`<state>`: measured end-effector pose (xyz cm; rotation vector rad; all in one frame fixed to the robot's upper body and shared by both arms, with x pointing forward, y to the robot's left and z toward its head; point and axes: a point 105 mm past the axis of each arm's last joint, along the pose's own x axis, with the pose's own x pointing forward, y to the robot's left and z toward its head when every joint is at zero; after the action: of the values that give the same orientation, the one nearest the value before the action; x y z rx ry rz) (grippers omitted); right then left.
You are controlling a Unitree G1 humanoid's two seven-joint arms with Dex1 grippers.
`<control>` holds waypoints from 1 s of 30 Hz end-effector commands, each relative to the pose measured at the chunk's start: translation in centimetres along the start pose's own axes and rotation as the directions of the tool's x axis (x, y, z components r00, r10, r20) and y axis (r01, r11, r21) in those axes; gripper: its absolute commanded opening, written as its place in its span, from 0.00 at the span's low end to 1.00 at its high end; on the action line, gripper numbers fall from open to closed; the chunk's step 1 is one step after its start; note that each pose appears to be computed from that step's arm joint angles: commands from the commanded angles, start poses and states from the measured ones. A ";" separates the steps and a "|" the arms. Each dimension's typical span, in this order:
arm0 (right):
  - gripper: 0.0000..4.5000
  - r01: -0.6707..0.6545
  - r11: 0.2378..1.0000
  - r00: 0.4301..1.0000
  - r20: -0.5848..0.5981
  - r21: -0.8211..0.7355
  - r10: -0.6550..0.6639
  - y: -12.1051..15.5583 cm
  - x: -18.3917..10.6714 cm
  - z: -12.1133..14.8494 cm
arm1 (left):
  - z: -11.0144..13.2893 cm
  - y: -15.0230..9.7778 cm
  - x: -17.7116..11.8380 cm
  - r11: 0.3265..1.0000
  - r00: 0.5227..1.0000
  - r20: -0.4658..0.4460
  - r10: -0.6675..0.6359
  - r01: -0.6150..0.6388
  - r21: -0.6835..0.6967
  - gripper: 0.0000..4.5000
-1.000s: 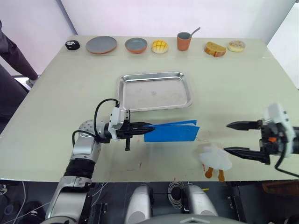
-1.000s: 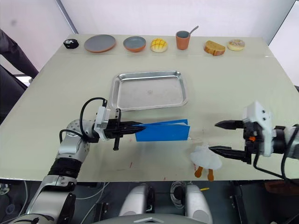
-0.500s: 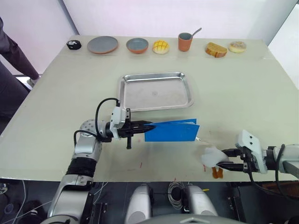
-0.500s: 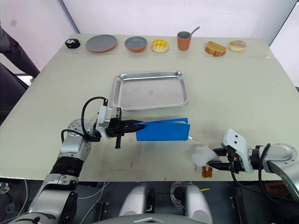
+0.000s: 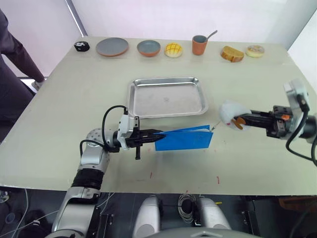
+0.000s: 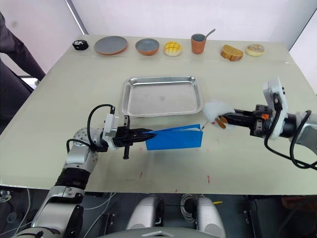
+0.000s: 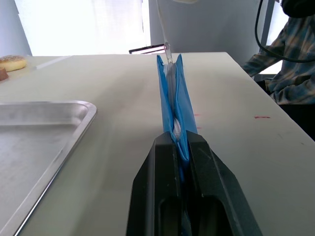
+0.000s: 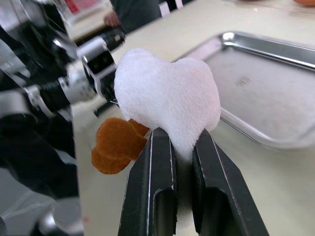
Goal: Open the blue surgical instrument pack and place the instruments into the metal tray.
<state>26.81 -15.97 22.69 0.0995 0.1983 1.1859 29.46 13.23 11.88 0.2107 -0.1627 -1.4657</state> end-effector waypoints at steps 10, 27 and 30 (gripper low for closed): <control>0.03 -0.243 0.959 0.970 -0.012 -0.146 0.243 3.5 8.3 1.4 | -0.9 0.0 0.7 0.999 0.998 -0.042 -0.050 0.050 -0.001 0.00; 0.03 -0.331 0.937 0.939 0.056 -0.108 0.338 5.5 14.7 0.9 | -1.3 -0.6 1.1 0.999 0.998 -0.033 -0.045 0.045 -0.009 0.00; 0.03 -0.332 0.939 0.938 0.071 -0.095 0.339 5.6 15.5 0.9 | -1.3 -0.5 1.1 0.999 0.998 -0.032 -0.045 0.045 -0.011 0.00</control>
<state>28.14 -0.22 21.13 0.1323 0.1470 1.4865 29.87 12.82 11.67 0.2251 -0.1770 -1.4690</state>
